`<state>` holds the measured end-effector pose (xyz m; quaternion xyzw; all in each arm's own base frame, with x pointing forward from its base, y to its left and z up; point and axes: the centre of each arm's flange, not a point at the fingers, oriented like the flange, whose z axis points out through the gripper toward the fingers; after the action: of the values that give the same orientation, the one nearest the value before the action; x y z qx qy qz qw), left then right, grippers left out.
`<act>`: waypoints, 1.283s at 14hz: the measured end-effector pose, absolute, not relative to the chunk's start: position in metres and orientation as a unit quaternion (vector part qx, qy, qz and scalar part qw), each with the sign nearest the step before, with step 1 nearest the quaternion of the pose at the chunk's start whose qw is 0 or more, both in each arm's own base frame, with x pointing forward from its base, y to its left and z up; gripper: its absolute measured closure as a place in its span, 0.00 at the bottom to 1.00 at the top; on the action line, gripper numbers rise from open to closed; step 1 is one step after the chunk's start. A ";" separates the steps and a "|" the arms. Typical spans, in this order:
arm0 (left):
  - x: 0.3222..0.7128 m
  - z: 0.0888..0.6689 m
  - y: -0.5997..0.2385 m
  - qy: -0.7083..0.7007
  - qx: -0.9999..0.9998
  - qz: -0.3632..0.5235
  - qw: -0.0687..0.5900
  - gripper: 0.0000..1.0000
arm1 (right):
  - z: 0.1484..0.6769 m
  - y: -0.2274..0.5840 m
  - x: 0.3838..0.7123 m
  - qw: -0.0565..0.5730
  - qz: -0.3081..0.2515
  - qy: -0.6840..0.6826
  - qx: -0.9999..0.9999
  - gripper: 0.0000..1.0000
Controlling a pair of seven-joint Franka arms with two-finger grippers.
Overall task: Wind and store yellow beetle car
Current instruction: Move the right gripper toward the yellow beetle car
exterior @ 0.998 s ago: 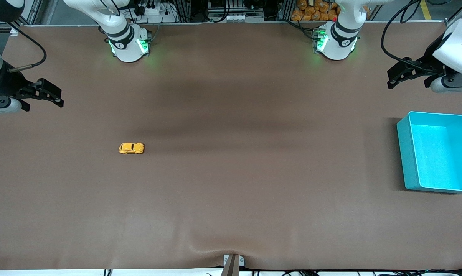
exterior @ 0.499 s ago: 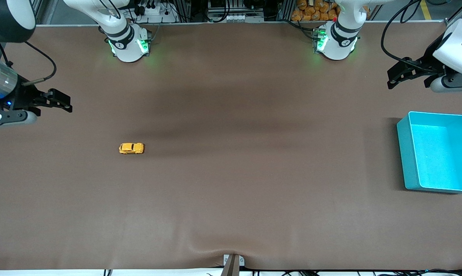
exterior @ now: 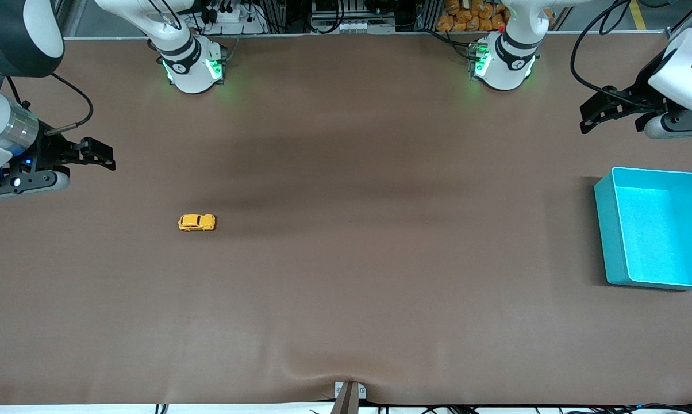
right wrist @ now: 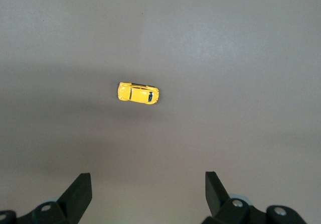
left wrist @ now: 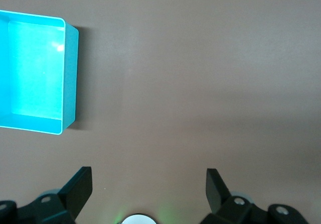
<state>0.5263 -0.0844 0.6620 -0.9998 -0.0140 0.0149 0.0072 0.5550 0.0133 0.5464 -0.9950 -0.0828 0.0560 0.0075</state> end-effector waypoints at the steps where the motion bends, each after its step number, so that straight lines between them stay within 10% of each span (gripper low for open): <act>1: 0.526 0.662 -0.084 -0.014 -1.000 0.015 0.007 0.00 | 0.546 0.013 0.555 0.008 0.057 -0.083 -0.995 0.00; 18: 0.528 0.661 -0.084 -0.015 -1.000 0.014 0.007 0.00 | 0.436 0.048 0.543 -0.009 0.049 -0.131 -0.990 0.00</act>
<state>0.5279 -0.0838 0.6610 -0.9998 -0.0145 0.0138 0.0067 0.5431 0.0480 0.4365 -0.9901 -0.1314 0.0486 -0.0086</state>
